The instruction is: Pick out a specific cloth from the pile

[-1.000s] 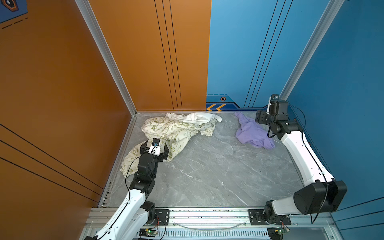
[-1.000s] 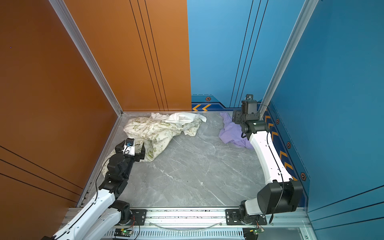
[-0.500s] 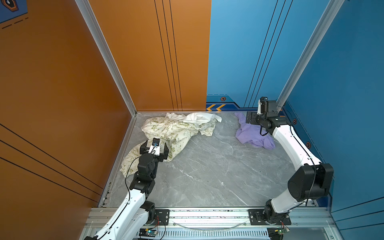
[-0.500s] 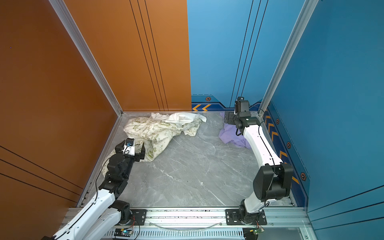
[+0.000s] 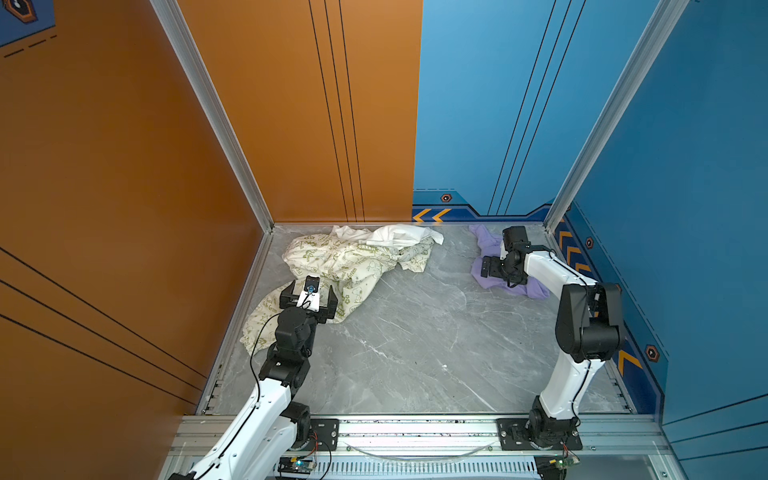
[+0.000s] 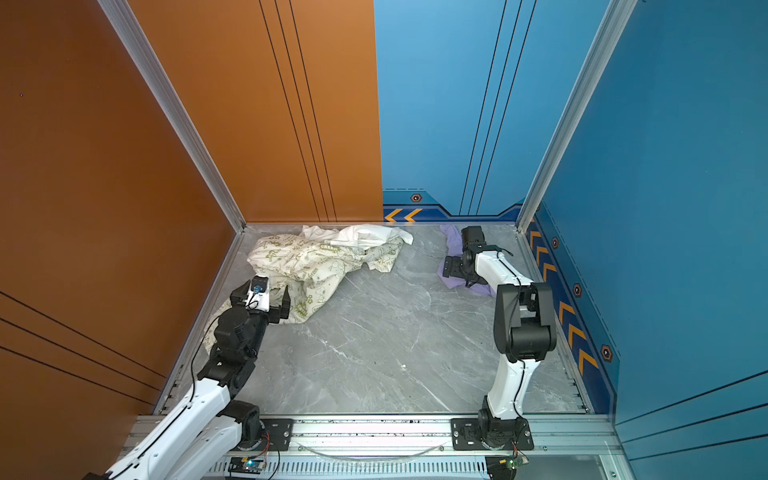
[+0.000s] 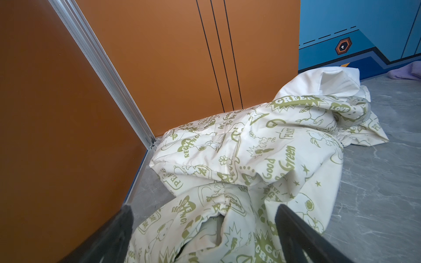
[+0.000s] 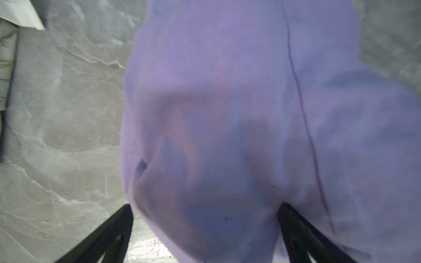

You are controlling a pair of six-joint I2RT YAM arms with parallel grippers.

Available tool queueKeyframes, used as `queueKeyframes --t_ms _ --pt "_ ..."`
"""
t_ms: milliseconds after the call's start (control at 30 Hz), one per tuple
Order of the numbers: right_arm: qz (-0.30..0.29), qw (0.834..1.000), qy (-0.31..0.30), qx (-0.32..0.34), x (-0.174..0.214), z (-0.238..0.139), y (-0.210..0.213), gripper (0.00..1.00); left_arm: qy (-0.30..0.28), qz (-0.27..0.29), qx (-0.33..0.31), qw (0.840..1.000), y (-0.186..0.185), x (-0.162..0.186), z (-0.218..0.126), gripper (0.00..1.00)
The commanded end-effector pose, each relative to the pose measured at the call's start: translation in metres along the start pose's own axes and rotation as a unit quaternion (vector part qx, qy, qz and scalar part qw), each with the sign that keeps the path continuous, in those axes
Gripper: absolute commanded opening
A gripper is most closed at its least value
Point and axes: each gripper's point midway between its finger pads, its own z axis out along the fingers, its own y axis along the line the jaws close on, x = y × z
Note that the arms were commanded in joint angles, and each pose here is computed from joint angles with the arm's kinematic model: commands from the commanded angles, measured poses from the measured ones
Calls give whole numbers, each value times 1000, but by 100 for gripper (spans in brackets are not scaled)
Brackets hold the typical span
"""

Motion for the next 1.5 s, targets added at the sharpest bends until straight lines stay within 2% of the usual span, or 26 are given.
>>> queueKeyframes --t_ms 0,167,333,433,633,733,900,1133,1333,1467 --pt "41 998 54 -19 27 16 -4 100 -9 5 -3 1000 1 -7 -2 98" --pt "57 995 76 -17 39 28 -12 100 -9 5 -5 1000 2 -7 -2 98" --pt "61 996 59 -23 29 17 -11 100 -8 6 -4 1000 1 -6 -2 98" --pt "65 997 23 -31 12 -4 -7 100 -8 6 -5 1000 1 -6 -2 98" --pt "75 993 -86 -34 -33 -61 -6 100 -9 6 -5 1000 1 -6 -2 98" --pt "71 992 -104 -25 -43 -70 -8 100 -8 7 -4 1000 1 -6 -2 98" --pt "55 996 -70 21 -34 -49 -21 100 -9 6 -6 1000 1 -6 -3 98" --pt "33 996 19 79 -3 -1 -41 100 -9 7 -5 1000 1 -6 -3 98" --pt "30 991 92 90 27 29 -46 100 -9 7 -5 1000 1 -7 -3 98" --pt "30 990 104 85 33 32 -45 100 -9 7 -6 1000 2 -7 -4 98"
